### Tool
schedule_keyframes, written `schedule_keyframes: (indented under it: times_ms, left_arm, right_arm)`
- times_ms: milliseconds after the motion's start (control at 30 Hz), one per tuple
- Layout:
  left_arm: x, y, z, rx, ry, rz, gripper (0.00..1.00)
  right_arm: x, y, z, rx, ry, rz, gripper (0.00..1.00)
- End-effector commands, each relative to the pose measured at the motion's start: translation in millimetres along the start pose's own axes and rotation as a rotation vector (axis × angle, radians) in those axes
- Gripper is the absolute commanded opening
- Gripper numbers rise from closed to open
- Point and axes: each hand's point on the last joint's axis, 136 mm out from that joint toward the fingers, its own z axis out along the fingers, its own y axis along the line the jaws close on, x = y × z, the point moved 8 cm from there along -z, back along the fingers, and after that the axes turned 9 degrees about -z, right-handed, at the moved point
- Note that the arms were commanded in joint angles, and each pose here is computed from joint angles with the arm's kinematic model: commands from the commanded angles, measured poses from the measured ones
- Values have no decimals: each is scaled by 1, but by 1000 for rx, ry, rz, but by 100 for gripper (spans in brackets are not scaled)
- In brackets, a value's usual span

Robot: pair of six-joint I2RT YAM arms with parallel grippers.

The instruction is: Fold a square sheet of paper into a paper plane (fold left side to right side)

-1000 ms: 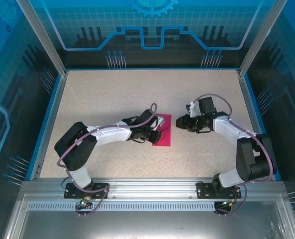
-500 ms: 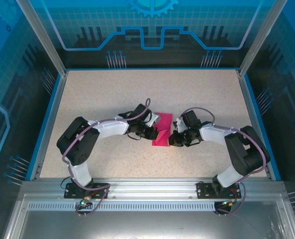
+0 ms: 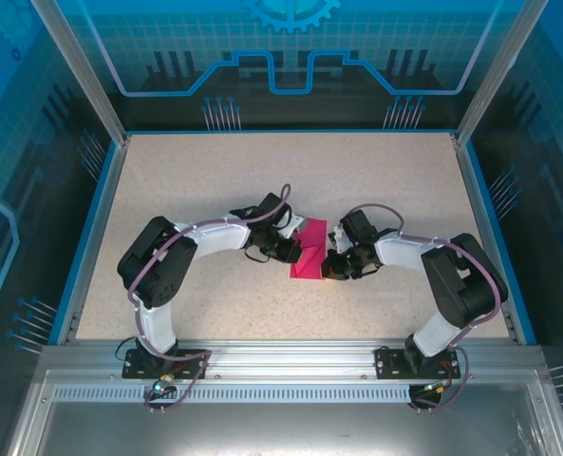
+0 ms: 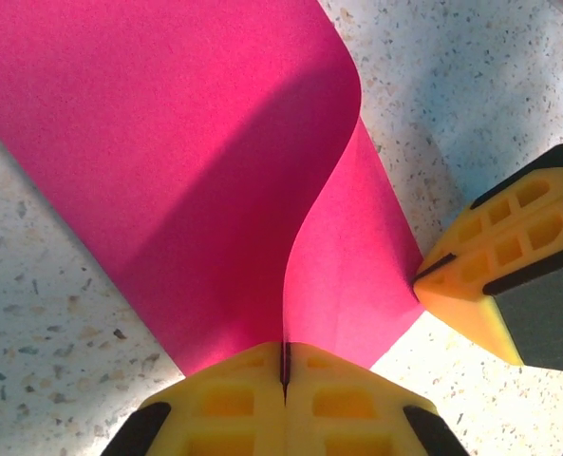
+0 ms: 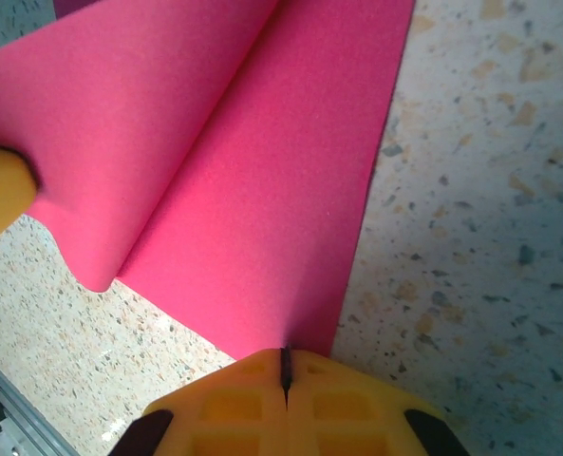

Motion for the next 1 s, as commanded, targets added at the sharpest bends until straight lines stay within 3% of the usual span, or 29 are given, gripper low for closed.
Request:
schedule_keyframes:
  times_ms: [0, 967]
  left_arm:
    - [-5, 5, 1, -18, 27, 19, 0]
    - [-20, 20, 13, -79, 47, 29, 2]
  right_arm:
    - [11, -5, 8, 54, 71, 1, 0]
    - [15, -7, 11, 69, 106, -12, 0]
